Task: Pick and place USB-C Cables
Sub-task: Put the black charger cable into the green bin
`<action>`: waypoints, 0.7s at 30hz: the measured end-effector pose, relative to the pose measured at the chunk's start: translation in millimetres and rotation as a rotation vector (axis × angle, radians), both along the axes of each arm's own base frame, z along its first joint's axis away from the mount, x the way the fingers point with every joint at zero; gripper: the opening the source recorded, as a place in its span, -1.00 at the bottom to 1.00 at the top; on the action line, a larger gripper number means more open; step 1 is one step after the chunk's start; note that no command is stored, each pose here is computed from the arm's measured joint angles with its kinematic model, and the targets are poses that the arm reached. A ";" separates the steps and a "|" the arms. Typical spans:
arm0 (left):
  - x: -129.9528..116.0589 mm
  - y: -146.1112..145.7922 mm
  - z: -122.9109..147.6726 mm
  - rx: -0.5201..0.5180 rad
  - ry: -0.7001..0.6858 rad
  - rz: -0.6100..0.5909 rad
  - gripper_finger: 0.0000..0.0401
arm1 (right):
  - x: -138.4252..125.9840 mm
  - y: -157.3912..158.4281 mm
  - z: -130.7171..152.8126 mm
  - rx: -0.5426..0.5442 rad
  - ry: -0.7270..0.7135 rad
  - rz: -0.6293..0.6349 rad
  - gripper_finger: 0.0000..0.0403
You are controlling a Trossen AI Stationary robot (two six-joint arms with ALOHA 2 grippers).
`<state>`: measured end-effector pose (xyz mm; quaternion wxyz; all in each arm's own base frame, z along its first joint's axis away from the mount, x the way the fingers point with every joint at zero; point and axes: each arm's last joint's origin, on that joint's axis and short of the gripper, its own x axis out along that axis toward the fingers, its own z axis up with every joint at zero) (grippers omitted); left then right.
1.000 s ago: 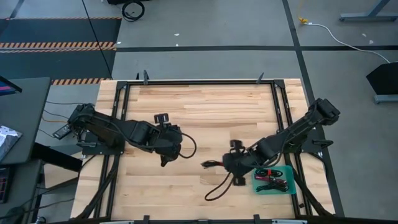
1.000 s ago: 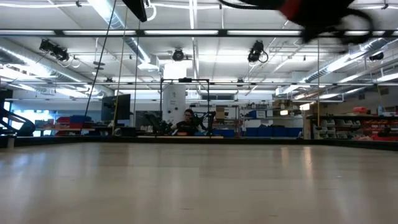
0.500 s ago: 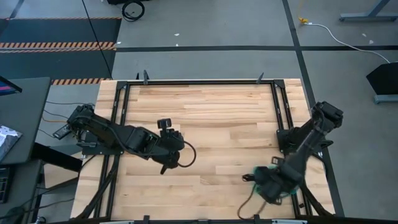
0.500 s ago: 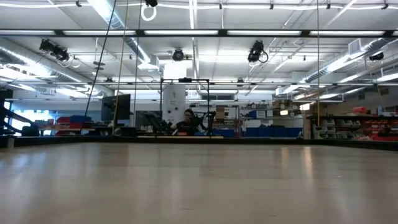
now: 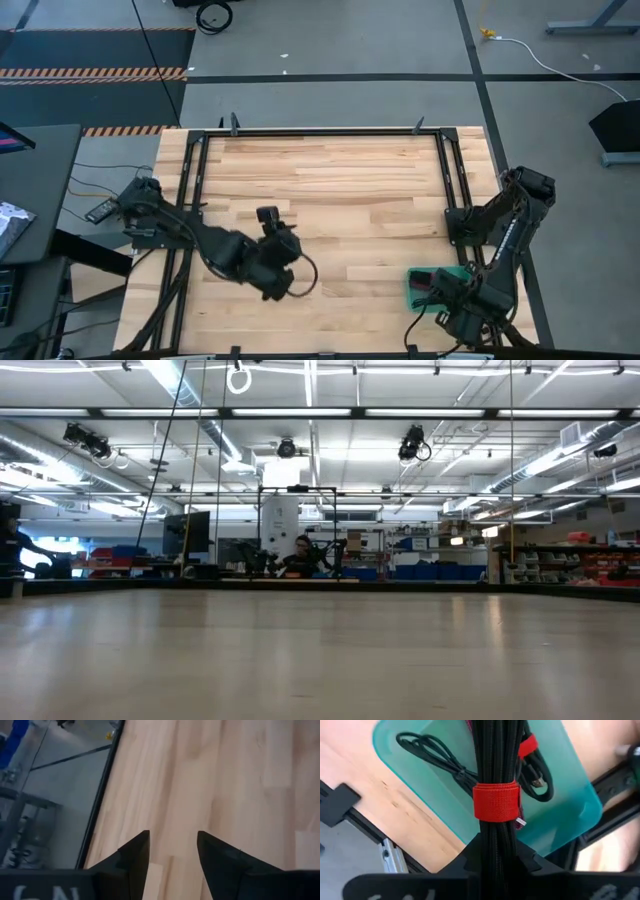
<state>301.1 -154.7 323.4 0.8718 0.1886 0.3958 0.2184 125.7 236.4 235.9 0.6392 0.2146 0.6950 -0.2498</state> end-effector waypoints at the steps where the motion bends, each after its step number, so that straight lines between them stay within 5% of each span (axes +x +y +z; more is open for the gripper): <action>1: 1.5 -4.8 -5.3 0.011 0.016 -0.012 -0.14 | -1.4 -1.1 -4.5 -0.005 0.011 0.000 -0.74; 7: 8.0 -16.5 -21.3 0.100 0.063 -0.053 -0.14 | -6.4 -9.8 -32.0 -0.033 0.044 0.034 -0.74; 21: 10.4 -16.0 -21.2 0.082 0.045 -0.045 -0.14 | -11.9 -16.9 -77.0 0.067 0.036 0.076 -0.67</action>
